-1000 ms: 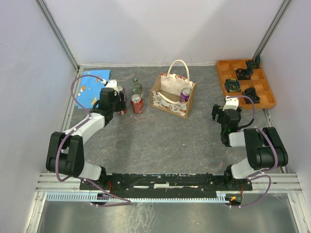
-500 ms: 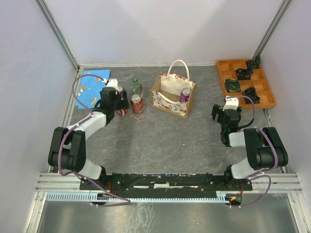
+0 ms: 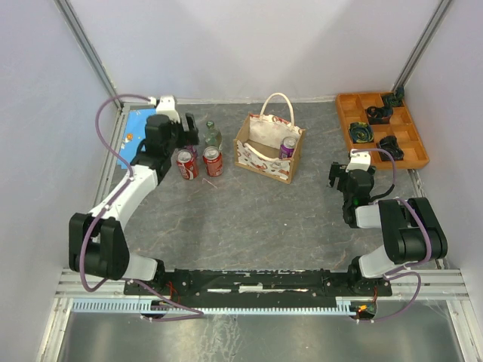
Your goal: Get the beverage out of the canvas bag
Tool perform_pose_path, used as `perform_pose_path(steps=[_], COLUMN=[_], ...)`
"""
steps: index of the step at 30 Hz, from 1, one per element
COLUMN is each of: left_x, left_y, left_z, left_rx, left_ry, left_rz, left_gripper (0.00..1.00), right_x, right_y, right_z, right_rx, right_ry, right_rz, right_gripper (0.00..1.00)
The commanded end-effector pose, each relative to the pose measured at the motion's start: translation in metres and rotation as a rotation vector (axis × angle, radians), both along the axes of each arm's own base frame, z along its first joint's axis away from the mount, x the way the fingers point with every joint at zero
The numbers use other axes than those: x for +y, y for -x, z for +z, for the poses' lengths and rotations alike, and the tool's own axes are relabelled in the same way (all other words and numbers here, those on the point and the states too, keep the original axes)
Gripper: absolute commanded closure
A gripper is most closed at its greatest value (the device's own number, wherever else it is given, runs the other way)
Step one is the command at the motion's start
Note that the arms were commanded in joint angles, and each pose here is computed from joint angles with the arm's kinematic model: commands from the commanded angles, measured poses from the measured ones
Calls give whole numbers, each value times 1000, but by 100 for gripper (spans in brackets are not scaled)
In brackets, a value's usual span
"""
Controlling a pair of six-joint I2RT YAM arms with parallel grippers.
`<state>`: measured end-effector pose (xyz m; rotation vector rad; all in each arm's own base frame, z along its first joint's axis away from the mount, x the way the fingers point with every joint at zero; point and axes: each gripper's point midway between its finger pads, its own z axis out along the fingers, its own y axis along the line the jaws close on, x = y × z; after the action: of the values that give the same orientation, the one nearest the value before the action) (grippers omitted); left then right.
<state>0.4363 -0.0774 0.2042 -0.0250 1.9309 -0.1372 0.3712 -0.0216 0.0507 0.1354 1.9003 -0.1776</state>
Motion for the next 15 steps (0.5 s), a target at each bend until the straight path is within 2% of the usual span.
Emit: perform_pose_path(steps=[1, 4, 7, 15], left_x=[-39, -83, -135, -247], left_y=[-15, -19, -22, -24], left_z=[114, 138, 139, 83], left_rx=[-239, -271, -262, -119], left_ry=[40, 30, -42, -114], left_rz=[-206, -360, -498, -839], left_gripper=[3, 3, 3, 6], right_x=[1, 1, 0, 1], right_y=[-13, -13, -13, -13], right_z=[20, 20, 20, 20], right_rx=[-64, -64, -63, -66], right_ry=[-4, -5, -4, -4], right_rz=[2, 3, 2, 2], right_gripper=[1, 1, 1, 1])
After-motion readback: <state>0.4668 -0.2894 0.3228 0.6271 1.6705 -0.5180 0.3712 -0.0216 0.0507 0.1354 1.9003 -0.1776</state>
